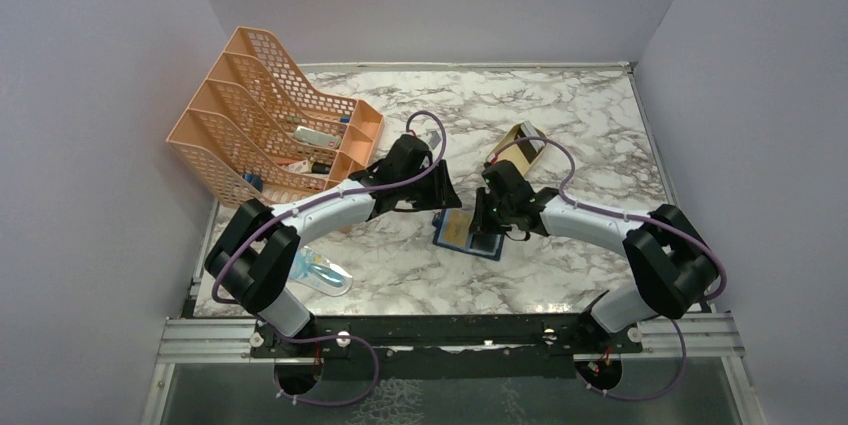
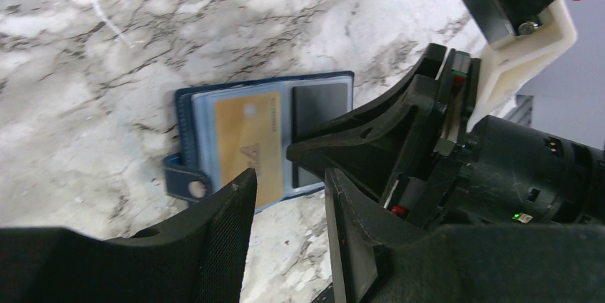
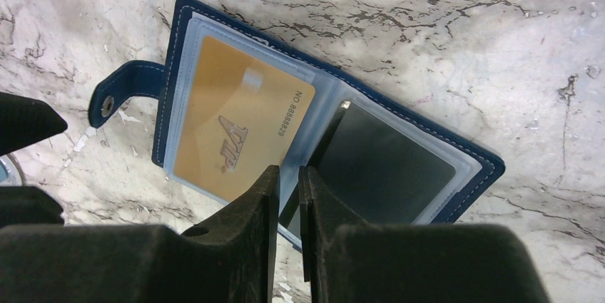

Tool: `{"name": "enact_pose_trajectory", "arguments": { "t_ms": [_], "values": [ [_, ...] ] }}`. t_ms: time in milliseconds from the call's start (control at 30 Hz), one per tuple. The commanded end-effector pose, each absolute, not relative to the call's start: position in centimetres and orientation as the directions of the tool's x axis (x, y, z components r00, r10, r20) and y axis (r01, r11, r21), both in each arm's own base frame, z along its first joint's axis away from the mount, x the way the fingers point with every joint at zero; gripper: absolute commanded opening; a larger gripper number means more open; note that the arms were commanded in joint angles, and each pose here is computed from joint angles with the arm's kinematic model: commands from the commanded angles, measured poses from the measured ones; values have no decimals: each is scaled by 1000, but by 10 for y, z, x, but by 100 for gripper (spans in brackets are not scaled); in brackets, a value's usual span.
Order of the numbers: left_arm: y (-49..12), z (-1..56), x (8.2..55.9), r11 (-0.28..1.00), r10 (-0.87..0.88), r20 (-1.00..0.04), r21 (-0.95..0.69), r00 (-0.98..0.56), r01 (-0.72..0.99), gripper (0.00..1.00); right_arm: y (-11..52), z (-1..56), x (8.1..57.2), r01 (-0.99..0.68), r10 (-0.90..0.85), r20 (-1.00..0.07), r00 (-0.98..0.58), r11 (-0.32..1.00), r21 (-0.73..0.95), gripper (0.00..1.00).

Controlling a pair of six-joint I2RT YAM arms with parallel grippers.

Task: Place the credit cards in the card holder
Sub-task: Turn over the card slot in the card holder.

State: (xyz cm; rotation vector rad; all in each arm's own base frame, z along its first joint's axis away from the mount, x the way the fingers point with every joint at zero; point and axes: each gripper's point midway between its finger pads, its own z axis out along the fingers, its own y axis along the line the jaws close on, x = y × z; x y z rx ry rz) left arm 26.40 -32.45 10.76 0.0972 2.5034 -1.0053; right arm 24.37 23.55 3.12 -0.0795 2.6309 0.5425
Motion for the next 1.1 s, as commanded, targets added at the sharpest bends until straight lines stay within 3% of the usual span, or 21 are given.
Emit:
{"name": "enact_pose_trajectory", "arguments": {
  "t_ms": [0,300,1067],
  "values": [
    [-340,120,258,645,-102,-414,-719,-905,256,42,232,47,249,-160,38,-497,-867,923,349,17],
    [-350,92,255,610,-90,-359,-757,-929,234,43,226,26,243,-142,32,-472,-881,934,327,15],
    [-324,43,263,761,-27,-407,-601,-913,245,45,220,15,237,-138,20,-458,-889,941,309,14]
  ]
}}
